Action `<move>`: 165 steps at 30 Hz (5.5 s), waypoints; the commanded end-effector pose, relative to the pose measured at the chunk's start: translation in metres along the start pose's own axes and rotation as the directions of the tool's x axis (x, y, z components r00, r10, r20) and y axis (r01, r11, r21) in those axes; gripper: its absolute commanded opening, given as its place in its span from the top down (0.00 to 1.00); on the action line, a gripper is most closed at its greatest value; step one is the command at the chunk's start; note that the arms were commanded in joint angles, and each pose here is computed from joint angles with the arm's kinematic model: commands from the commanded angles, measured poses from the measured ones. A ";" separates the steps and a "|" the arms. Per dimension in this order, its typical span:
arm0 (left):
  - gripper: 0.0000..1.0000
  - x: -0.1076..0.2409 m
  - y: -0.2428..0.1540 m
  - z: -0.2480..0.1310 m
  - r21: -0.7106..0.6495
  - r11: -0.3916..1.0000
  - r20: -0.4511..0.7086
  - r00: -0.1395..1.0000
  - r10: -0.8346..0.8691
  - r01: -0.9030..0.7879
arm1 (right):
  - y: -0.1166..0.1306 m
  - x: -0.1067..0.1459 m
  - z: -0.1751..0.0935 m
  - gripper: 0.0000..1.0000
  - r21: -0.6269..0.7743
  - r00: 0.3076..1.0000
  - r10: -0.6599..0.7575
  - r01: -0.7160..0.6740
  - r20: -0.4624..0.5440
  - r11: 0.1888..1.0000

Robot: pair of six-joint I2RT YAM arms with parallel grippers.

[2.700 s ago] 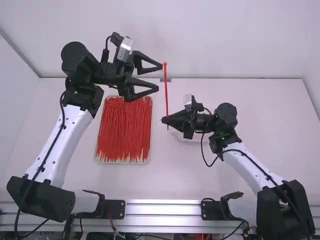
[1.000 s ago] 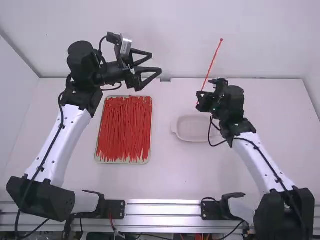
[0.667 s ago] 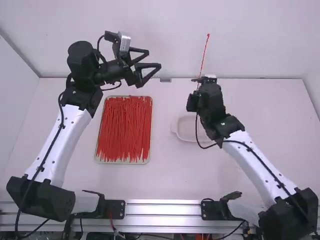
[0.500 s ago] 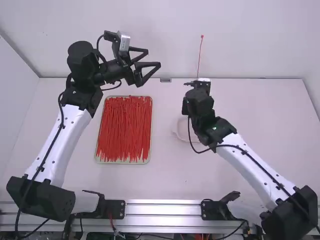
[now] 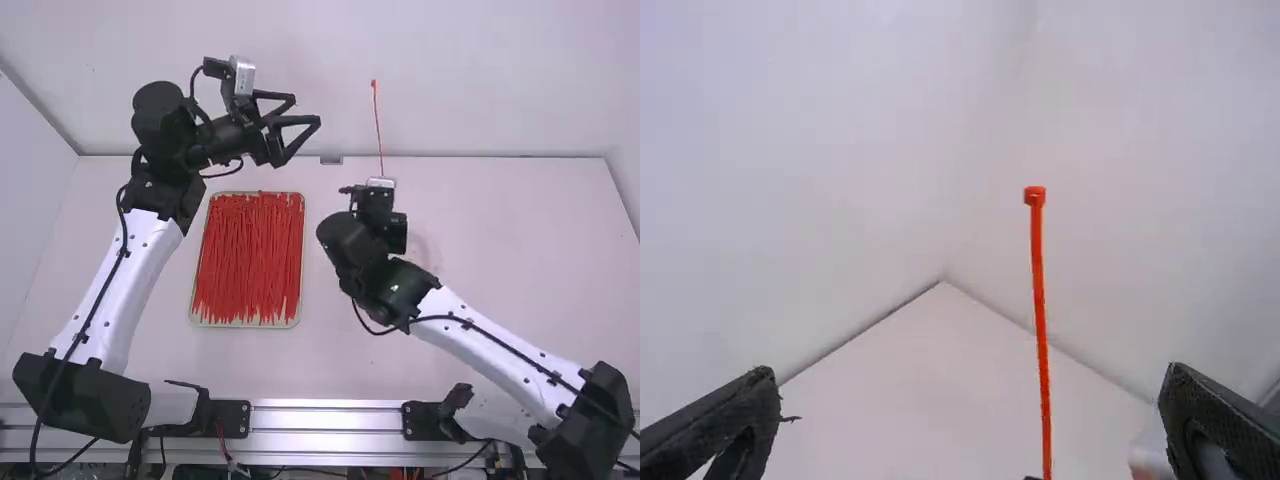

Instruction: Fasten the cable tie

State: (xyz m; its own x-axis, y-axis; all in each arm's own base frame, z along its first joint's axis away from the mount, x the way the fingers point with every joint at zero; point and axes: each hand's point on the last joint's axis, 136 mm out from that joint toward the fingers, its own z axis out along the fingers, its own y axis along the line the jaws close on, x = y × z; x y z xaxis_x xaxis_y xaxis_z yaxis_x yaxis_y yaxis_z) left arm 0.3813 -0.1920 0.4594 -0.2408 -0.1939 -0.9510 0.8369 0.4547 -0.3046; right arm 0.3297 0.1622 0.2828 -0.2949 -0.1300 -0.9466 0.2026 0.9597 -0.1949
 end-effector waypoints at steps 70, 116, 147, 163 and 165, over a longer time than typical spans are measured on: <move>0.98 -0.005 -0.022 0.023 -0.005 1.000 0.040 0.999 -0.015 0.016 | 0.042 -0.033 -0.046 0.14 -0.138 0.993 0.043 -0.028 0.110 0.990; 0.98 0.018 -0.059 -0.019 0.370 0.918 -0.075 0.980 0.185 -0.145 | 0.044 -0.097 -0.089 0.02 -0.985 0.967 0.187 0.162 0.170 0.059; 0.98 0.009 -0.066 -0.017 0.380 0.917 -0.062 0.985 0.160 -0.125 | 0.087 -0.085 -0.101 0.61 -0.934 0.957 0.230 0.238 0.178 -0.267; 0.98 0.006 -0.074 -0.015 0.398 0.910 -0.058 0.987 0.149 -0.114 | 0.085 -0.086 -0.098 1.00 -0.937 0.957 0.229 0.234 0.175 -0.261; 0.98 0.005 -0.074 -0.015 0.398 0.909 -0.053 0.986 0.156 -0.123 | 0.085 -0.086 -0.098 1.00 -0.937 0.957 0.230 0.234 0.175 -0.261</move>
State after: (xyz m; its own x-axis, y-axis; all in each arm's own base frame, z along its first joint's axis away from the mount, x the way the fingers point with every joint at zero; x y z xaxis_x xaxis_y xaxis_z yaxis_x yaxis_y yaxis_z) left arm 0.3168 -0.2118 0.4695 -0.1566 -0.0762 -0.9847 0.9800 0.1123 -0.1646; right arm 0.2798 0.2806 0.3615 -0.1008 0.0424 -0.9940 -0.9942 -0.0432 0.0990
